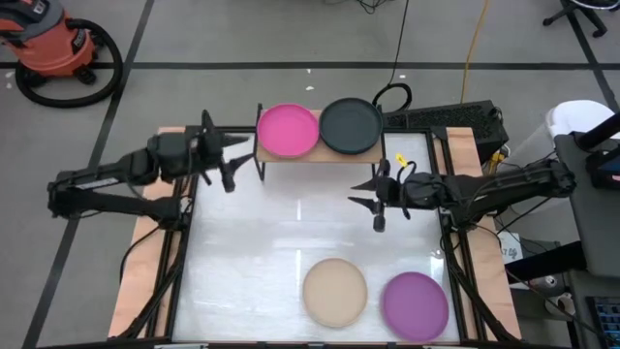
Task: Place and stack plates onto a shelf
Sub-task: Stack the violet plate on the pink plate on the shelf
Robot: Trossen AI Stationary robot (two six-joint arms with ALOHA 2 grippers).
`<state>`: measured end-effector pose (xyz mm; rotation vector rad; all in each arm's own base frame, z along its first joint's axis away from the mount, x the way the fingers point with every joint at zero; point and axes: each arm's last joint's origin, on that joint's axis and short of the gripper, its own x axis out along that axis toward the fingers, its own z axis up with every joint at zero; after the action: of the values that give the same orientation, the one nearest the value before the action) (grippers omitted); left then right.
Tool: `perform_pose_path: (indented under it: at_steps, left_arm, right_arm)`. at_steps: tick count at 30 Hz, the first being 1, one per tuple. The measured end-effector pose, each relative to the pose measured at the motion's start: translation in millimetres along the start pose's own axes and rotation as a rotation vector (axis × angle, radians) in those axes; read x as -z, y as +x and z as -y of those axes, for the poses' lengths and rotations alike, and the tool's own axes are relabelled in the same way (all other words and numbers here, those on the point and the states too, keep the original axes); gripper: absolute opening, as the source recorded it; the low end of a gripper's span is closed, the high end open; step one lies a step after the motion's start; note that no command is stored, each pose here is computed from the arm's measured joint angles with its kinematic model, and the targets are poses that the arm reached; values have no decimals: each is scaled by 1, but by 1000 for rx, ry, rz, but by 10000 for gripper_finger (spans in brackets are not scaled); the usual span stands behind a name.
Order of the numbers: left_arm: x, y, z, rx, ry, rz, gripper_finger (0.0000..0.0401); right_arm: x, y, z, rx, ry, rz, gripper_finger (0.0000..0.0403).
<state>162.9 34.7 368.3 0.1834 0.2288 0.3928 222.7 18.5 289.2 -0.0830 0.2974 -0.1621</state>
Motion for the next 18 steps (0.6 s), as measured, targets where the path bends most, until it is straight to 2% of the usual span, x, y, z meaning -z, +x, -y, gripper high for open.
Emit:
perform_pose_path:
  at_steps: [6,9,13,18]
  left_arm:
    - [43,-2,15,50,-83,185,204]
    - [61,2,23,71,-111,207,204]
    - [80,5,33,112,-154,200,204]
    - [98,8,44,158,-169,175,204]
  right_arm:
    - [-13,10,-3,-2,2,-164,110]
    - [-10,19,-6,-7,-3,-261,110]
    - [10,28,-12,-92,40,-442,110]
    - [48,23,-19,-172,189,-746,110]
